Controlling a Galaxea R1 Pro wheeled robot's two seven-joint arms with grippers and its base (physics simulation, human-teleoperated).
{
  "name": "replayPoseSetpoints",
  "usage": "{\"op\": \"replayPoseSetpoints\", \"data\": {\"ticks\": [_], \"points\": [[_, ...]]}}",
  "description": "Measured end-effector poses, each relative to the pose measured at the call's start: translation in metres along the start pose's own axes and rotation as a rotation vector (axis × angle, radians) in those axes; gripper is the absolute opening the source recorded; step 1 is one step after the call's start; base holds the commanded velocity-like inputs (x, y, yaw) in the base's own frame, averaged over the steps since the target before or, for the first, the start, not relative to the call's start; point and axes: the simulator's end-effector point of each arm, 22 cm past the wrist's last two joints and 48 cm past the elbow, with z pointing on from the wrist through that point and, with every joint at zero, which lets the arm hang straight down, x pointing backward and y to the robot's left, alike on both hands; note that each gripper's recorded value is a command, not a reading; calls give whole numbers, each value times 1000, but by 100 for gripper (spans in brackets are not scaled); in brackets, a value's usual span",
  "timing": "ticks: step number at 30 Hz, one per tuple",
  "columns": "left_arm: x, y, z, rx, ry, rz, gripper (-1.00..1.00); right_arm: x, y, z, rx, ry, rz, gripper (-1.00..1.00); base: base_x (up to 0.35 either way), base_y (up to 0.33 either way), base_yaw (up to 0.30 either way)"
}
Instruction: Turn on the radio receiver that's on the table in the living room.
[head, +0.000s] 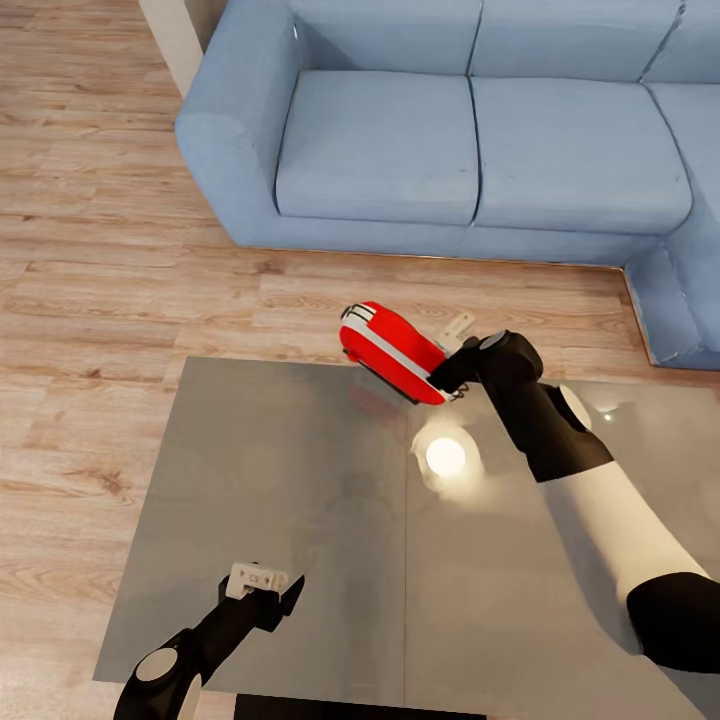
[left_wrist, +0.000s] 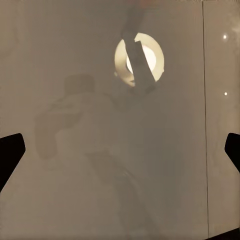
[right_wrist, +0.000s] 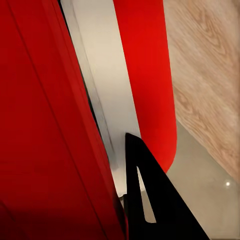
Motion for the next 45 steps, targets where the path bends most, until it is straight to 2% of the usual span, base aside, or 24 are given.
{"op": "replayPoseSetpoints", "data": {"ticks": [5,10,12,14,17,21,24,26,30,31,36,44,45], "points": [[-4,0,0,-2,-17,5,100,0,-15,-11,41,-3,3,-100,0,0,0],[-5,-2,0,1,-23,7,100,-14,-46,-51,131,-64,20,-100,0,0,0],[-6,-2,0,3,-24,7,100,-15,-52,-57,155,-70,-2,-100,0,0,0],[-6,-4,1,4,-24,5,100,-13,-50,-59,153,-70,-32,-100,0,0,0],[-7,-11,2,13,-24,-10,100,-6,-58,-62,190,-53,-76,-100,0,0,0],[-8,-16,3,20,-25,-22,100,-3,-55,-62,186,-53,-82,-100,0,0,0],[-5,-19,4,23,-6,-34,100,12,-54,-57,219,-30,-83,-100,0,0,0],[-5,-20,5,24,7,-42,100,26,-57,-54,268,-11,-84,-100,0,0,0],[-10,-27,11,37,26,-67,100,47,-64,-52,445,-33,-149,-100,0,0,0],[-10,-28,11,38,27,-69,100,50,-63,-51,466,-36,-157,-100,0,0,0],[-13,-32,13,45,32,-79,100,71,-39,-59,659,-81,-261,-100,0,0,0],[-36,-37,23,79,50,-121,100,60,-11,-82,813,-192,-351,-100,0,0,0],[-44,-39,25,89,46,-131,100,62,-3,-90,856,-217,-365,-100,0,0,0]]}}
